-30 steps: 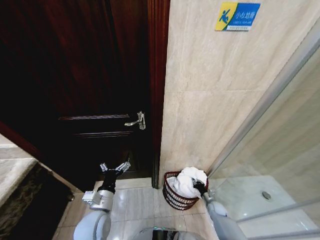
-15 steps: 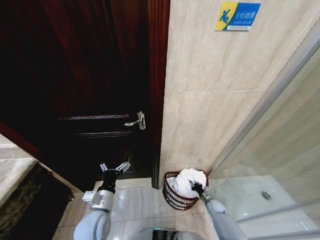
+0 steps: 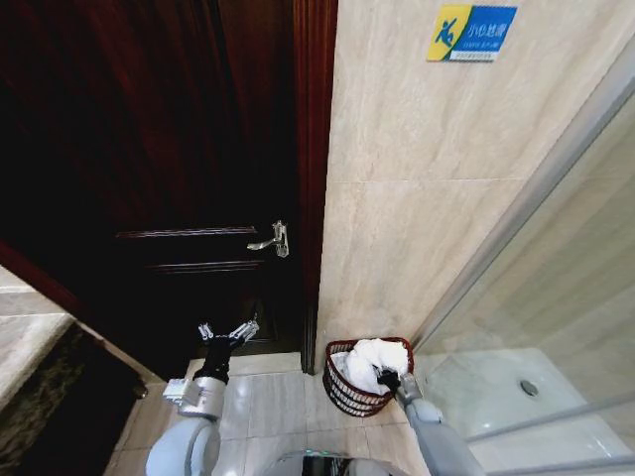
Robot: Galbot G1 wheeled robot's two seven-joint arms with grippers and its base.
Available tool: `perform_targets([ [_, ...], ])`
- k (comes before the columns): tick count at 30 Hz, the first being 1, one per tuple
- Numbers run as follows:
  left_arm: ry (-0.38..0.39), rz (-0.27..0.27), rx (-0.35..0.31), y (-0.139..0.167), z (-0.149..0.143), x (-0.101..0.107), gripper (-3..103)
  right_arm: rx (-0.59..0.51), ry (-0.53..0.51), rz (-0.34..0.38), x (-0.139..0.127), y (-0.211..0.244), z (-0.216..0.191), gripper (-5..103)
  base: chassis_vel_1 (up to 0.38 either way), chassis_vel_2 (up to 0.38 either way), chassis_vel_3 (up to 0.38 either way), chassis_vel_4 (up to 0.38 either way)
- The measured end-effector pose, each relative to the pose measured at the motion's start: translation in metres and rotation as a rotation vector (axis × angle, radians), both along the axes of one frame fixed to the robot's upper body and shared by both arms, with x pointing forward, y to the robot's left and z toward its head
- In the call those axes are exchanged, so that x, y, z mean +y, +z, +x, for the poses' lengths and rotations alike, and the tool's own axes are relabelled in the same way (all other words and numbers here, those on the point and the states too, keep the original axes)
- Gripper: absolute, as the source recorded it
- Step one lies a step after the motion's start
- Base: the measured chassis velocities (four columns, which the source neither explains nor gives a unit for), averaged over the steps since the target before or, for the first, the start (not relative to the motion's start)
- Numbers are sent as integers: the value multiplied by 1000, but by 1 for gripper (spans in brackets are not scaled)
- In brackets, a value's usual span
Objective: Discard the used towel into the hamper.
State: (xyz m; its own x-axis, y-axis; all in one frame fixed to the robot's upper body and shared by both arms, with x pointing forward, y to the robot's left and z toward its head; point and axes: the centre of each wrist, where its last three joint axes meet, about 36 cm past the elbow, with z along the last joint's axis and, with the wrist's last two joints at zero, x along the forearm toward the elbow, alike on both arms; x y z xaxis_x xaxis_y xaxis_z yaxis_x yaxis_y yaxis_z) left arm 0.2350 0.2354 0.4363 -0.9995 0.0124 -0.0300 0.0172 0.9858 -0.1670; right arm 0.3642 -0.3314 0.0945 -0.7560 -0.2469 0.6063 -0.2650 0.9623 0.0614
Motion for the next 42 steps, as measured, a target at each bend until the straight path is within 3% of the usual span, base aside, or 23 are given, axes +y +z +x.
perform_targets([
  [8,0,0,0,0,0,0,100,44,-9,-13,2,-11,5,7,0,0,0,0],
  [30,0,0,0,0,0,0,100,48,71,-52,8,-6,26,7,0,0,0,0],
  [42,0,0,0,0,0,0,100,58,66,-77,11,1,38,4,0,0,0,0],
])
